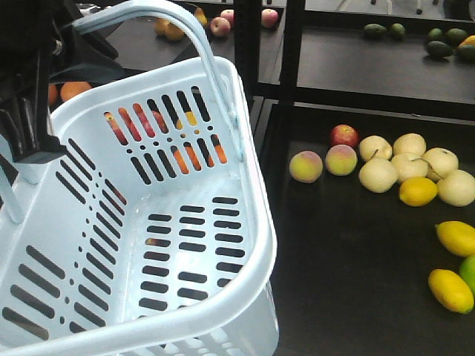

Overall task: Pick three apples into basket with both arms
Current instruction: 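Turn the base away from the table while holding the basket aloft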

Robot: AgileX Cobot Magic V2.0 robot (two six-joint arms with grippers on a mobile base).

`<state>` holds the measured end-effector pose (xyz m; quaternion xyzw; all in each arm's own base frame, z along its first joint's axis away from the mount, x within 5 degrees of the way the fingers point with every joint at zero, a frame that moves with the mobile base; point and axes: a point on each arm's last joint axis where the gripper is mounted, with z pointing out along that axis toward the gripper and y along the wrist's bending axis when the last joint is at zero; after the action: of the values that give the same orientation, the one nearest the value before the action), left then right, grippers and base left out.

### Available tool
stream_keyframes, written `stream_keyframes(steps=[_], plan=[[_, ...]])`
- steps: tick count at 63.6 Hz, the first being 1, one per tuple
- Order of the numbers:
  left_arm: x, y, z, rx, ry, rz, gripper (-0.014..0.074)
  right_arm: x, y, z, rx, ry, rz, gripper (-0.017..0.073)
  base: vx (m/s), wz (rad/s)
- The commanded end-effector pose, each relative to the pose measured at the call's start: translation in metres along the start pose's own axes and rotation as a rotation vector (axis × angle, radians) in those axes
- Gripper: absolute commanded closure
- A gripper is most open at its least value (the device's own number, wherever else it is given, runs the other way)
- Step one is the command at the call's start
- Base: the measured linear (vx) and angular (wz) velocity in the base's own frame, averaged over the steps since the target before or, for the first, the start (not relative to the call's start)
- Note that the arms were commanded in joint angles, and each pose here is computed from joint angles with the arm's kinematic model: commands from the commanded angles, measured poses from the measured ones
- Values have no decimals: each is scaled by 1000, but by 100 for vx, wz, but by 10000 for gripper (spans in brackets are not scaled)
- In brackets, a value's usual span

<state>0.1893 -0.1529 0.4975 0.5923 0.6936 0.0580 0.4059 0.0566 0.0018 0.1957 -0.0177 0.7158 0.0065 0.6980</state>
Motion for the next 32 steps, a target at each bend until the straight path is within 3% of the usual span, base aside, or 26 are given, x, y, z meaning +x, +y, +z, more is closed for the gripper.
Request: stream_keyframes(steps=[1, 32], plan=[[-3, 5, -21, -68, -78, -17, 600, -3, 0, 0, 5, -75, -8, 568, -9, 34], [-3, 5, -21, -68, -78, -16, 600, -3, 0, 0, 5, -75, -8, 568, -5, 34]])
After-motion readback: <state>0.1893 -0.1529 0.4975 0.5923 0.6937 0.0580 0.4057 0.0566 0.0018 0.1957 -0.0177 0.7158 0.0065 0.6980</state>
